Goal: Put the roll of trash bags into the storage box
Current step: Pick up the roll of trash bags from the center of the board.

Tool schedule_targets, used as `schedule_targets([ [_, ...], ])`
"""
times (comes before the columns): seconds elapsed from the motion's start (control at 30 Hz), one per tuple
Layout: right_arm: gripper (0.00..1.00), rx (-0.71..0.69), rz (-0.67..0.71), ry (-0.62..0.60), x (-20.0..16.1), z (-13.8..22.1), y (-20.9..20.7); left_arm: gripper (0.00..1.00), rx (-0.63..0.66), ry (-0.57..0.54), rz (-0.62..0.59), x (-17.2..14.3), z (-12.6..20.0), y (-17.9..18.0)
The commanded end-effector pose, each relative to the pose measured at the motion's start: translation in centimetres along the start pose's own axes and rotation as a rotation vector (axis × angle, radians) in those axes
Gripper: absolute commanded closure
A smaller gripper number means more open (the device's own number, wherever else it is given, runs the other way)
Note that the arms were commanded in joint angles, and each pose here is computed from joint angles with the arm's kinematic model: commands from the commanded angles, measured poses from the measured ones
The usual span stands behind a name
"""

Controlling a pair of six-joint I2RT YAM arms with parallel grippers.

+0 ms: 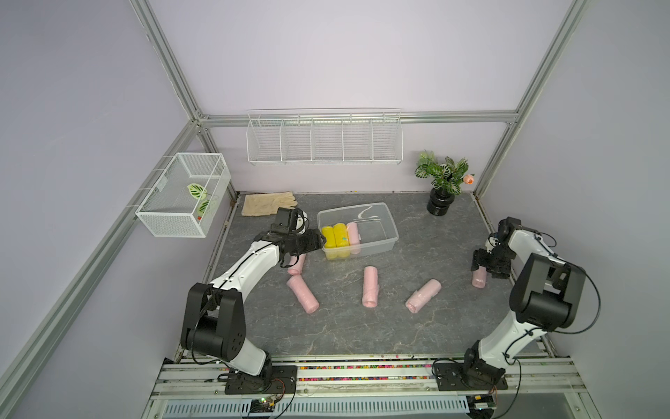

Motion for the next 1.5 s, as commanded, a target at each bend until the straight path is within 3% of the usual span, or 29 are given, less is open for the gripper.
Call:
schedule_targets([
  [0.0, 0.28, -0.012, 0.007, 0.037, -0.1, -1.1, 0.0, 0.3, -0.01, 0.002, 0.007, 0.0, 0.1, 0.1],
  [0.33, 0.31, -0.025, 0.025, 0.066, 0.0, -2.0, 0.5, 0.3, -0.009, 0.001, 0.009, -0.1, 0.1, 0.1],
  [0.77, 0.48, -0.014, 0.04, 0.078, -0.1, -2.1, 1.2, 0.3, -0.011, -0.002, 0.011, -0.3, 0.3, 0.2],
  [1.47, 0.51, -0.001, 0.208, 0.051, 0.3, -0.1, 7.6, 0.3, -0.015, -0.001, 0.017, -0.2, 0.3, 0.1],
])
Point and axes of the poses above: each gripper's point midway between its finger pads, its own z axis back along the fingers, its own y axis along the line the jaws close on, x = y × z, the point moved 9 cm from there along z, back along the fingers, and after that the axes turned 12 degrees about z, right-handed, at the moved point
